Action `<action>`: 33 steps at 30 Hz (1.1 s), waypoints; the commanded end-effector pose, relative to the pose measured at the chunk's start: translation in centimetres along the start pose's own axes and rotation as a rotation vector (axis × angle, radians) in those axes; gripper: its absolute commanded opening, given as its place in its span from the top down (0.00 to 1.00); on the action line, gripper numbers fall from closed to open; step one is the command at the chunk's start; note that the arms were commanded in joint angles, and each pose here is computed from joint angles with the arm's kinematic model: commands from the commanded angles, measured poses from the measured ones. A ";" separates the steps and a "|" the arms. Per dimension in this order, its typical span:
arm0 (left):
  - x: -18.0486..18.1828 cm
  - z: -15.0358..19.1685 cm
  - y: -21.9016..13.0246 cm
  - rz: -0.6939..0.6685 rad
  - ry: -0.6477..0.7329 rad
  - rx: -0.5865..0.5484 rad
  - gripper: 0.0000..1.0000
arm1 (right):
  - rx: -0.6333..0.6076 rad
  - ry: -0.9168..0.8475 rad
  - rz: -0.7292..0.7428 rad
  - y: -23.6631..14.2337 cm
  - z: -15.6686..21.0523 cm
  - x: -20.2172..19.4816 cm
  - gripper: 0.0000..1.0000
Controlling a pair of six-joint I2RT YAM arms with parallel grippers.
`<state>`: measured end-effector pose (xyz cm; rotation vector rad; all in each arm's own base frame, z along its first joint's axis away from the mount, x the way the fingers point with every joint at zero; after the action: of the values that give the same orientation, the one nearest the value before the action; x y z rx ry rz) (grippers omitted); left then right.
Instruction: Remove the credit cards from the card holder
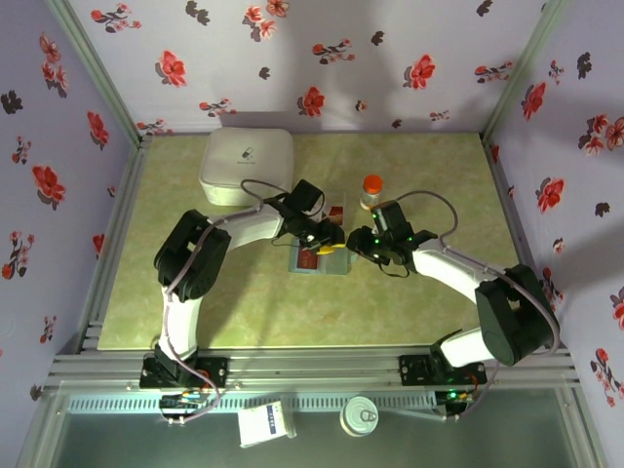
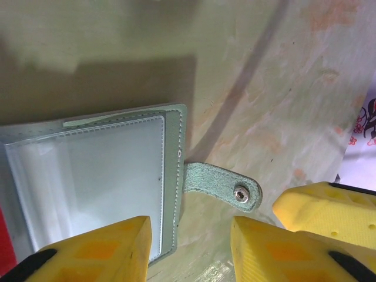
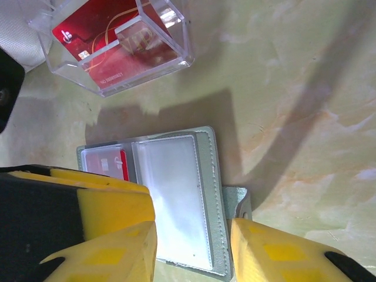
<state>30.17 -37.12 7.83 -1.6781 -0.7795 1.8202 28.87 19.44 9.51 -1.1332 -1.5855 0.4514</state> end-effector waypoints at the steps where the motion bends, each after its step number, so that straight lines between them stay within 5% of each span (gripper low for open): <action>1: 0.4 -0.5 -2.7 -0.012 0.011 -0.049 0.62 | 0.001 0.007 -0.041 0.5 -0.3 0.8 0.64; 13: 6.6 -1.4 -7.1 -0.069 -0.067 -0.142 0.68 | 0.068 -0.050 -0.082 3.2 0.2 4.7 0.71; 33: 9.8 -0.1 -4.9 -0.065 -0.124 -0.065 0.71 | 0.137 -0.060 -0.097 6.1 1.6 6.2 0.73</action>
<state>29.94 -26.55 5.21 -1.5846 -0.9734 1.8685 30.06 27.06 7.08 -0.9680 -1.6181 0.5473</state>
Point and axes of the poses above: each hand's point on the last joint's axis, 136 mm out from that joint toward the fingers, its own y axis out along the fingers, its own x axis along the line the jaws close on, z = x × y, the point moved 2 cm from there along -y, back along the fingers, and after that the axes turned 6 degrees about -y, right-handed, at the moved point
